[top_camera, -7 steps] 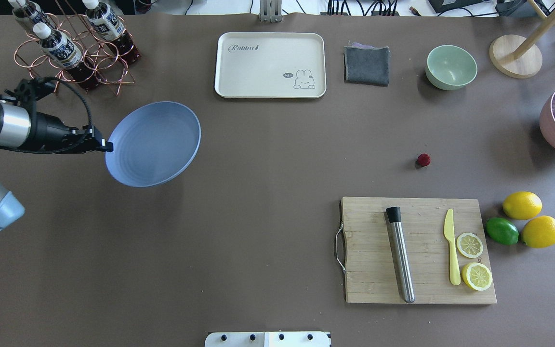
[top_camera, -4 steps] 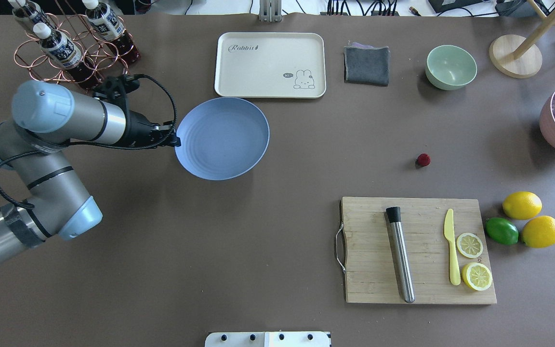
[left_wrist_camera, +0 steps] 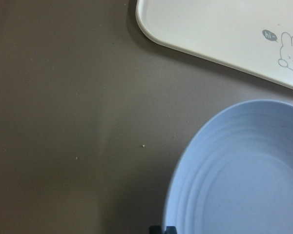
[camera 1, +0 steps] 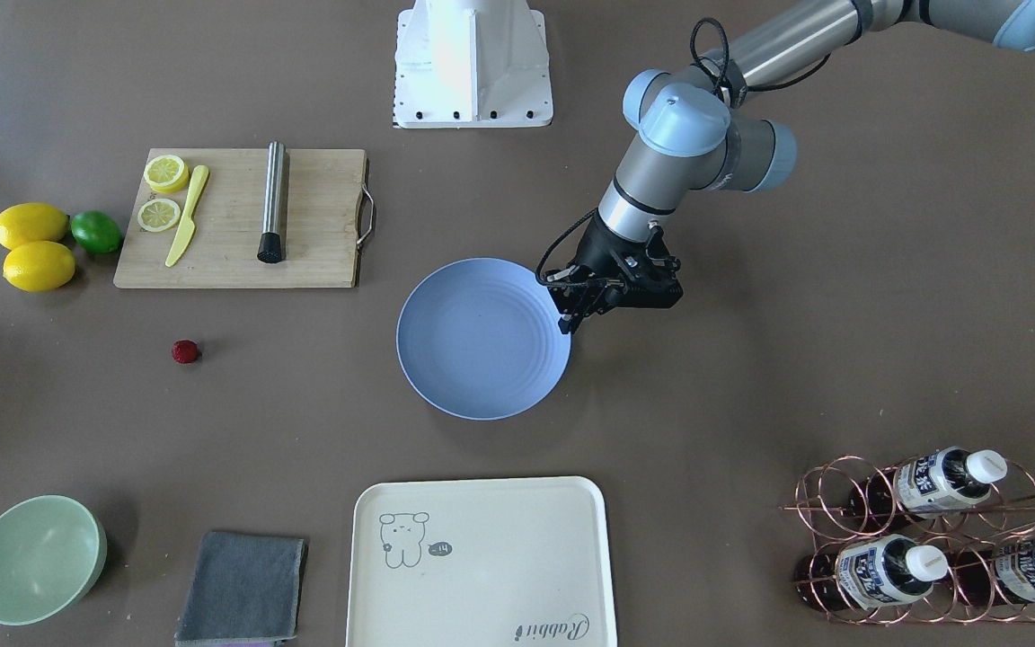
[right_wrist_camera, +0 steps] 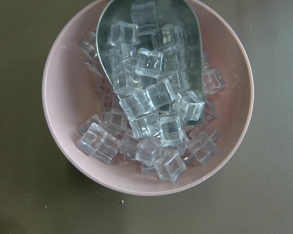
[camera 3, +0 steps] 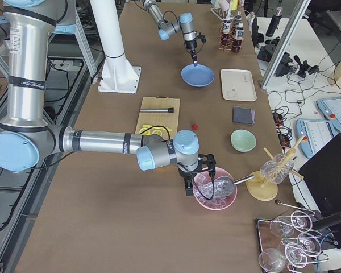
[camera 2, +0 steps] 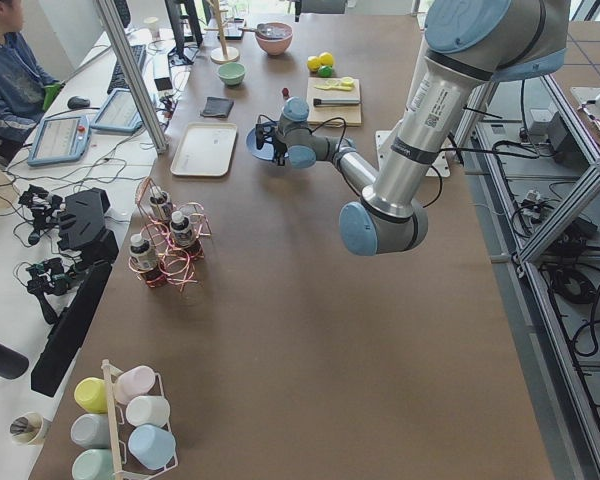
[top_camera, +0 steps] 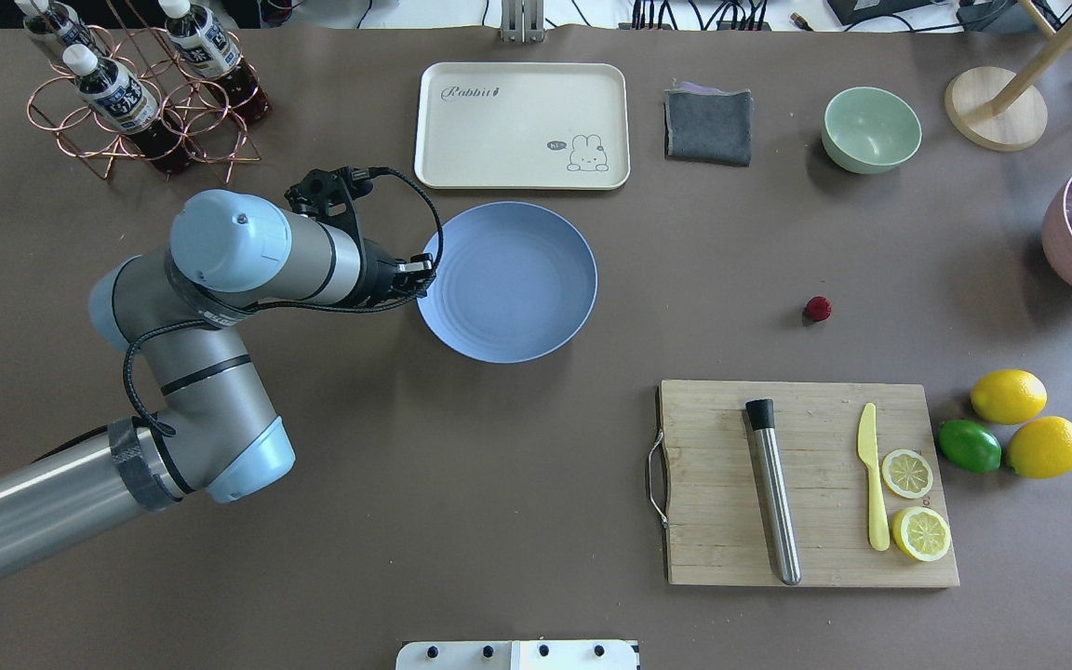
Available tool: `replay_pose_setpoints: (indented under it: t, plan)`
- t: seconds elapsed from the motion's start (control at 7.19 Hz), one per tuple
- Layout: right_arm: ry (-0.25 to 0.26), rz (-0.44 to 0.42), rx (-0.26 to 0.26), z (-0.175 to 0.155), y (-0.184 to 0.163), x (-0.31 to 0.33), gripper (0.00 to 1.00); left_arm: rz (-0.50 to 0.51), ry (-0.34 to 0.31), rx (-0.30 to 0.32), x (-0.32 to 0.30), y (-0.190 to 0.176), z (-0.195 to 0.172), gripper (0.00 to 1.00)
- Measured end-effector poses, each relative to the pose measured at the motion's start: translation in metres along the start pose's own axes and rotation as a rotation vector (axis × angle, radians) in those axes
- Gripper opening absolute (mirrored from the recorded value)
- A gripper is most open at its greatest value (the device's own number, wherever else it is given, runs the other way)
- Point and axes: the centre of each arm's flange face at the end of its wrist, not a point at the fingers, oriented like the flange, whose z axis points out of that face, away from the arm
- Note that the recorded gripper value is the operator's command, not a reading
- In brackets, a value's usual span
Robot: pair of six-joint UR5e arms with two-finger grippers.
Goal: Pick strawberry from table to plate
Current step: 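Slide the blue plate with the left gripper toward the table center, then release the plate and withdraw the left arm while the right arm reaches toward the strawberry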
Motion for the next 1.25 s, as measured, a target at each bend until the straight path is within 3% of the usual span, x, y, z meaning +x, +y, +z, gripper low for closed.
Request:
replay_pose_setpoints:
  t: [0.42, 0.56, 0.7, 0.97, 1.25]
  plan:
    - [-0.001, -0.001, 0.000, 0.000, 0.000, 0.000, 1.00, 0.023, -0.014, 0.005, 0.004, 0.026, 0.014, 0.00]
    - [-0.001, 0.000, 0.000, 0.000, 0.000, 0.000, 1.00, 0.030, -0.017, 0.003, 0.002, 0.029, 0.015, 0.32]
    - [0.000, -0.001, 0.000, 0.000, 0.000, 0.000, 1.00, 0.050, -0.017, 0.000, 0.001, 0.031, 0.016, 0.97]
    - [-0.004, 0.012, 0.009, -0.003, -0.006, -0.007, 1.00, 0.116, -0.019, 0.004, -0.011, 0.023, 0.008, 0.98]
    - [-0.026, 0.035, 0.033, -0.012, -0.030, -0.039, 1.00, 0.168, -0.019, -0.026, -0.053, -0.022, -0.031, 0.98]
